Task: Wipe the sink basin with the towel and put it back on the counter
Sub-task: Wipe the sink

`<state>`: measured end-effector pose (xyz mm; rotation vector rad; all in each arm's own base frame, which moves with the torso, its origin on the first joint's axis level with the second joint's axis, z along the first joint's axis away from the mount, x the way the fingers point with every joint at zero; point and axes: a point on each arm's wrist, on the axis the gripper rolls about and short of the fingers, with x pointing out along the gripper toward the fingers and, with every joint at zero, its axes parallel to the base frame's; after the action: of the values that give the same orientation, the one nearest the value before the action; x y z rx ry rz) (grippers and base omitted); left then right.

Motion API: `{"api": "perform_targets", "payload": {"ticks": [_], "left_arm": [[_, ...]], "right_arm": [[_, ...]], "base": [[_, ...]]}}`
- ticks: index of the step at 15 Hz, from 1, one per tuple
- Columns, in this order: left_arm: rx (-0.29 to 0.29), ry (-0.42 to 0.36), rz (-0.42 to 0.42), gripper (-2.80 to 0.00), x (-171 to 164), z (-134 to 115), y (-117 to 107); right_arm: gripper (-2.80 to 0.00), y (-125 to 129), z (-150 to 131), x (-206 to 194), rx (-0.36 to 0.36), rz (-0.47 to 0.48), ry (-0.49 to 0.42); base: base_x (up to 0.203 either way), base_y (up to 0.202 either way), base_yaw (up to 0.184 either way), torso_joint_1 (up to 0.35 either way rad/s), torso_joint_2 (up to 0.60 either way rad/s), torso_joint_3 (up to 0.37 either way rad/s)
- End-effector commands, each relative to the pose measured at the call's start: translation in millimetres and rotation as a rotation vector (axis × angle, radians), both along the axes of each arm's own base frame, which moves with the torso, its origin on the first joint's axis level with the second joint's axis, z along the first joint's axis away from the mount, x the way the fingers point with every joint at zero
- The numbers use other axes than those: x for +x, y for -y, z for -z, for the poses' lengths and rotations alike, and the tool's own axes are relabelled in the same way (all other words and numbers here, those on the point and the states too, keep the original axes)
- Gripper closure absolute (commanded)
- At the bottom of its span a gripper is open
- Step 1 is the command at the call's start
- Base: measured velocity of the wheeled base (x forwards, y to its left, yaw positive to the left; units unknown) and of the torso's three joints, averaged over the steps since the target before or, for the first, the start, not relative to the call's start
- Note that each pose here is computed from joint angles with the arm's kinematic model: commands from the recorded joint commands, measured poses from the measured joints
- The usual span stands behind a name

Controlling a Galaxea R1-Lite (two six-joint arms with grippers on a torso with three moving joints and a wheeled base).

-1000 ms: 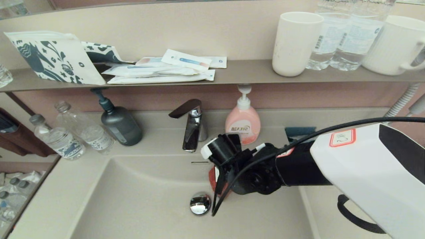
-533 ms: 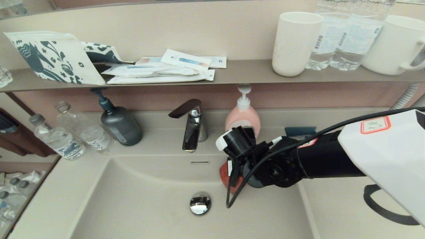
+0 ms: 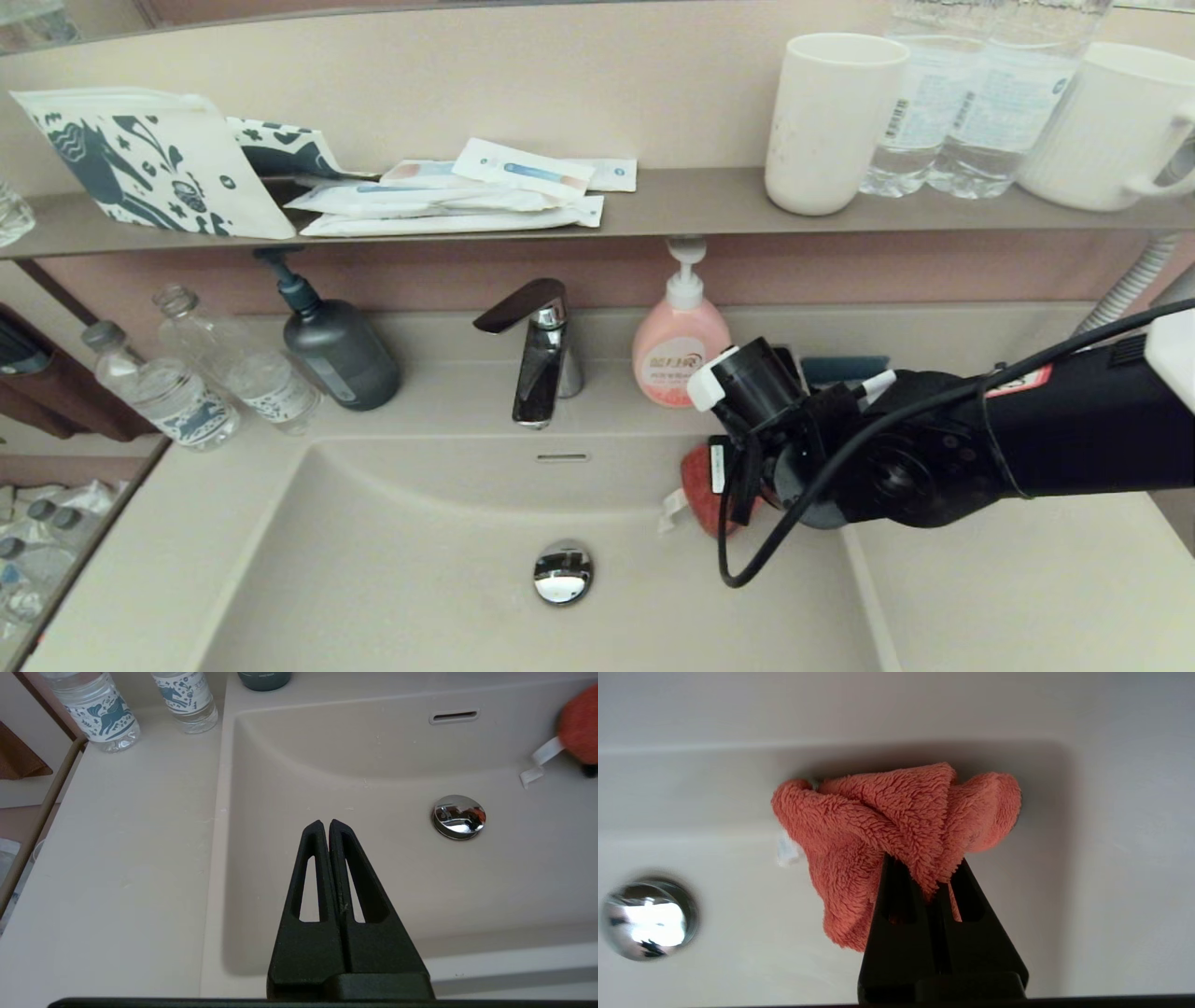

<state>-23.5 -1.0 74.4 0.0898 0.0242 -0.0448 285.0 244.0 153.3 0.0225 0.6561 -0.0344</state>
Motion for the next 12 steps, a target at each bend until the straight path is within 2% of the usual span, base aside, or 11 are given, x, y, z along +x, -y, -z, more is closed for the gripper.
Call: {"api": "perform_targets", "payload": {"ticks": [1, 8, 12], "left_arm": [[0.000, -0.001, -0.002, 0.00, 0, 0, 0], [0.002, -0.001, -0.001, 0.00, 0, 0, 0], [0.002, -0.001, 0.000, 0.00, 0, 0, 0]], "right_arm": [[0.00, 15, -12, -8, 0.013, 0.019, 0.015], [0.00, 64, -20, -34, -0.009, 0.082, -0.007], [0.00, 81, -15, -63, -0.035, 0.066, -0.040]], "base": [[0.000, 0.000, 0.000, 0.000, 0.00, 0.000], [0.000, 0.000, 0.000, 0.000, 0.00, 0.000], [0.000, 0.000, 0.000, 0.000, 0.00, 0.000]]}}
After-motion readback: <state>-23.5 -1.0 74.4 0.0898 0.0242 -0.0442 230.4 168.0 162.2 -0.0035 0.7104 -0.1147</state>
